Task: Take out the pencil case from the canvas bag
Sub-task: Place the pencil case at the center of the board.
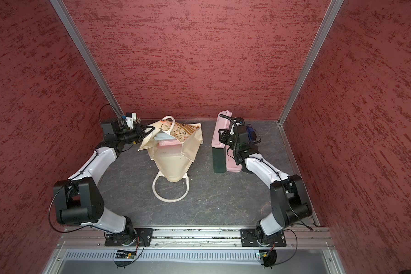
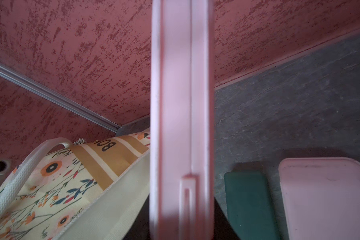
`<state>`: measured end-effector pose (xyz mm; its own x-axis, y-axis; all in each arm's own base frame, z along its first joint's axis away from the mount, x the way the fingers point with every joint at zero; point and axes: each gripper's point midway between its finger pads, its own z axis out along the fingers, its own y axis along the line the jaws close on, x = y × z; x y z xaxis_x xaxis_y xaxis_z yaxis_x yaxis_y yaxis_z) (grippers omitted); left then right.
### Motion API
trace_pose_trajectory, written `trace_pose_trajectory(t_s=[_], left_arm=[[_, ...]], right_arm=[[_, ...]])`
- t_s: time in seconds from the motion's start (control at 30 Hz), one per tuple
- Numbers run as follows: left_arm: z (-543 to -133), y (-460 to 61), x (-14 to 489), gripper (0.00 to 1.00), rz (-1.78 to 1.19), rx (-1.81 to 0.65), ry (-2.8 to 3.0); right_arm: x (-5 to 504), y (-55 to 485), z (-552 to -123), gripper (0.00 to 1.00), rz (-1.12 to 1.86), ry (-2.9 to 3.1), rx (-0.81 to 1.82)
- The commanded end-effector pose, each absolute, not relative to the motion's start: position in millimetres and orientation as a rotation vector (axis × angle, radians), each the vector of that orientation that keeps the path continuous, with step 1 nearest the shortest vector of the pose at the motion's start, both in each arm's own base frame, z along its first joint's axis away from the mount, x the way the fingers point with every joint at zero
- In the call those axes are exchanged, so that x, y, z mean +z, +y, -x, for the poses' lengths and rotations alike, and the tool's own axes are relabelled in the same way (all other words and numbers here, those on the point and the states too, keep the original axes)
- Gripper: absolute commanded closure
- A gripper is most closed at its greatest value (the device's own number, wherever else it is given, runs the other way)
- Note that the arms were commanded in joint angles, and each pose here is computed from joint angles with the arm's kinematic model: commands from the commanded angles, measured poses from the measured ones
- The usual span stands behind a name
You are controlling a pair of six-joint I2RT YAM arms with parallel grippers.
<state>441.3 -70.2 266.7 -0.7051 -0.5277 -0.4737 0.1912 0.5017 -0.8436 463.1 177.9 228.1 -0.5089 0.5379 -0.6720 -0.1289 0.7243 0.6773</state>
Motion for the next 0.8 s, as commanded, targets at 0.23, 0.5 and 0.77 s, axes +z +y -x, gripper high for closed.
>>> trace_pose_trajectory(t_s=[0.23,0.5,0.77], left_arm=[[-444,-61,254,0.97,0.347,-1.247,2.031],[-444,-61,255,0.97,0.349,-1.254,2.028],[-442,-61,260,0.97,0.339,-1.245,2.018]], right_arm=[[208,184,-508,1.0,-0.744,1.734,1.244],[189,157,-534,1.0,-1.025,1.571,1.222],[162,137,-562,1.0,-1.23,1.523,1.161]])
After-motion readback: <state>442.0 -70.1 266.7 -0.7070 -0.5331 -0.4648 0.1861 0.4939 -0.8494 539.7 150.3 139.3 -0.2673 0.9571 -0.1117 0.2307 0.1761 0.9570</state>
